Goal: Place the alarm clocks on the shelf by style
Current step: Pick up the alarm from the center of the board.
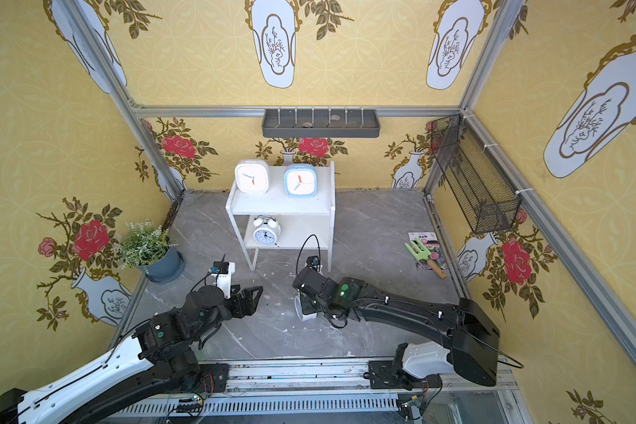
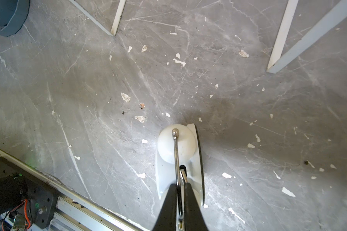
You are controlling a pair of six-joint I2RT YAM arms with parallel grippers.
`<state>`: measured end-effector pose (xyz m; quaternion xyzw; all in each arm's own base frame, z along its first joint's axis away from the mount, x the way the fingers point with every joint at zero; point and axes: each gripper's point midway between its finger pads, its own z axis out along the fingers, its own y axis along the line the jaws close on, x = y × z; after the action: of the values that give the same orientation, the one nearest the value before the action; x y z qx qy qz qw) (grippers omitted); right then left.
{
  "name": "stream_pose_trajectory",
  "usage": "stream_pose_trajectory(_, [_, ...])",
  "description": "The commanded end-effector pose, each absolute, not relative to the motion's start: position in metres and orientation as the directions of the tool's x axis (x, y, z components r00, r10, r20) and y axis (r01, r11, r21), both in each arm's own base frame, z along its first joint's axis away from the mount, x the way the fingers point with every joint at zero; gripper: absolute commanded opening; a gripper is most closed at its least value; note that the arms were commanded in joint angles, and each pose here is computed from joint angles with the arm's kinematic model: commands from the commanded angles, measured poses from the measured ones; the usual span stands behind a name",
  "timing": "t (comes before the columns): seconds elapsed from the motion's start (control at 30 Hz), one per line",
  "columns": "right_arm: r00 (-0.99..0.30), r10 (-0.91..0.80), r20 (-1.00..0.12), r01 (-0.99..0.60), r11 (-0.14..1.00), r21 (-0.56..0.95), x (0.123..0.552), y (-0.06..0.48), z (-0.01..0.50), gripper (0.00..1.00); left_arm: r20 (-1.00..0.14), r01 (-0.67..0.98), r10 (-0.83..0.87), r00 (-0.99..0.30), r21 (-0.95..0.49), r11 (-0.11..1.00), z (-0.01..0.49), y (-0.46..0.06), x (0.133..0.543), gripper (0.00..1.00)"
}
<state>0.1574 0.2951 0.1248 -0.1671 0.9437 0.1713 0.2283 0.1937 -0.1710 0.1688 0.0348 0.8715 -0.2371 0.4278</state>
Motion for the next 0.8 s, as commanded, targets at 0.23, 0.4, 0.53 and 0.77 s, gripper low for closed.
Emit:
stream_pose_trajectory(0.23, [-0.825,-0.234,-0.514,-0.405,0.88,0.248,0.16,0.297,0.134,0.0,-0.776,0.297,-0.15,-0.613,-0.402,0.866,0.175,-0.176,0.194,0.89])
stream_pose_trajectory(0.4, [-0.802,-0.246,-0.544,-0.443,0.856,0.266,0.157,0.299,0.152,0.0,-0.789,0.335,-0.142,-0.598,-0.407,0.85,0.182,-0.181,0.193,0.91])
stream_pose_trajectory(0.53, [-0.764,-0.274,-0.585,-0.519,0.8,0.303,0.15,0.304,0.183,0.0,-0.816,0.368,-0.127,-0.564,-0.387,0.845,0.193,-0.181,0.193,0.93])
stream_pose_trajectory(0.77, [-0.671,-0.331,-0.664,-0.671,0.653,0.352,0.131,0.311,0.251,0.0,-0.874,0.512,-0.075,-0.48,-0.348,0.786,0.232,-0.199,0.188,0.99])
